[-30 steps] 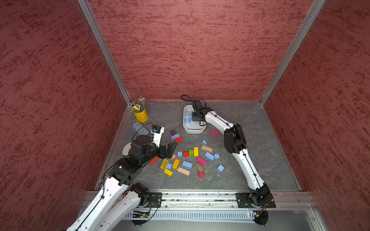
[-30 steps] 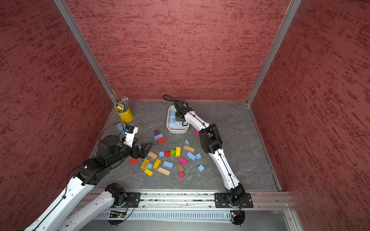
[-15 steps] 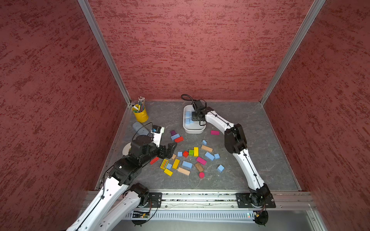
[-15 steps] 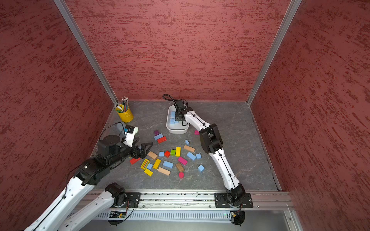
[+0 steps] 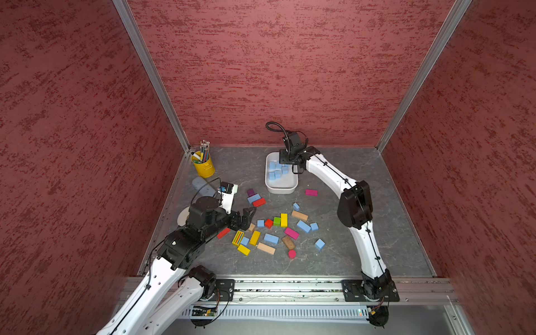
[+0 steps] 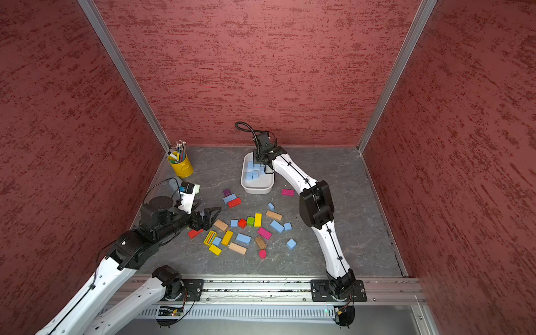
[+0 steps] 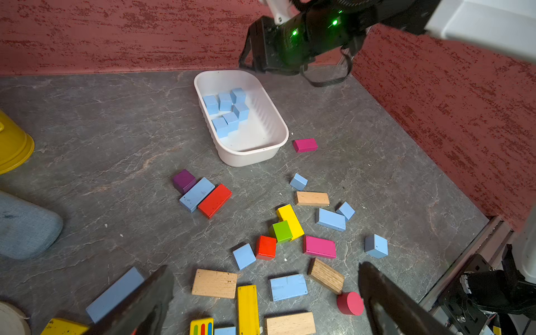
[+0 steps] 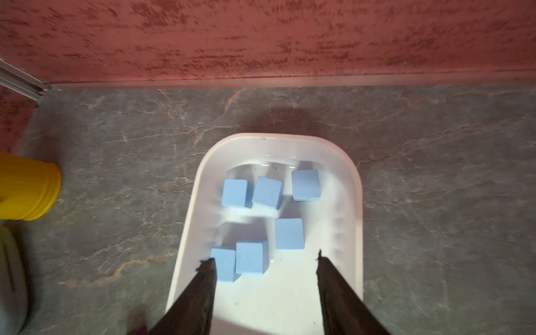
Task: Pick out the blue building blocks
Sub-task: Place the building block in the storage box.
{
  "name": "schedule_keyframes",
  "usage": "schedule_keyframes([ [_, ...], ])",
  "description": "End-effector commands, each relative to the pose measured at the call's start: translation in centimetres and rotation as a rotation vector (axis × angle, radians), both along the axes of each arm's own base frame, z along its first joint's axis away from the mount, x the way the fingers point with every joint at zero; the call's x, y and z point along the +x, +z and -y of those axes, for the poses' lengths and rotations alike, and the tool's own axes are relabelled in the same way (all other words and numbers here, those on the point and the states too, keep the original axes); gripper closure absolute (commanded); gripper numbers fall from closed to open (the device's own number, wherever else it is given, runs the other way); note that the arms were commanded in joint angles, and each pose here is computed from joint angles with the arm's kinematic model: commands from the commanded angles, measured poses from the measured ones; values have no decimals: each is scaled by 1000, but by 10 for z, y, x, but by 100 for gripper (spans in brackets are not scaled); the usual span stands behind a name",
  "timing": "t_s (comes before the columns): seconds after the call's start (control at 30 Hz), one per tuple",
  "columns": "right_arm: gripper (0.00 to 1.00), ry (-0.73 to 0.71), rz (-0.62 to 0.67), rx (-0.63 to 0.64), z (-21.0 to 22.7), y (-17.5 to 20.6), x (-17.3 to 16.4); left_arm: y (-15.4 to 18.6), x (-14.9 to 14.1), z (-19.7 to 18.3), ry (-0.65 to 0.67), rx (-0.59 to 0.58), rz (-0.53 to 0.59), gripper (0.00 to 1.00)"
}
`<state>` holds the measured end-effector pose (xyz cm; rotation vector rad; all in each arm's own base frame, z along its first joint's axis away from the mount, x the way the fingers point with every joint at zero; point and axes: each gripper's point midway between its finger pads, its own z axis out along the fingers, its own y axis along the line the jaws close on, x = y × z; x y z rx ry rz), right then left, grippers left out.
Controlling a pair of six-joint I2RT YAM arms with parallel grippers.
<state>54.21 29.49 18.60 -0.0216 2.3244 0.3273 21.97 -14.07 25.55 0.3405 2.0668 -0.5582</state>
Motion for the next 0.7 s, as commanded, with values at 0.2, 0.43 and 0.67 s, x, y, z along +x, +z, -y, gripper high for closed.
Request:
schedule_keyframes([
  [0.2, 35, 14, 177, 150, 18, 82, -56, -1, 1, 1, 4, -10, 1, 0],
  [0.43, 29, 6, 160, 167, 54, 68, -116, -3, 1, 2, -1, -6, -6, 0],
  [0.67, 24, 15, 74, 163, 80, 35, -169, -5, 2, 2, -1, 1, -12, 0],
])
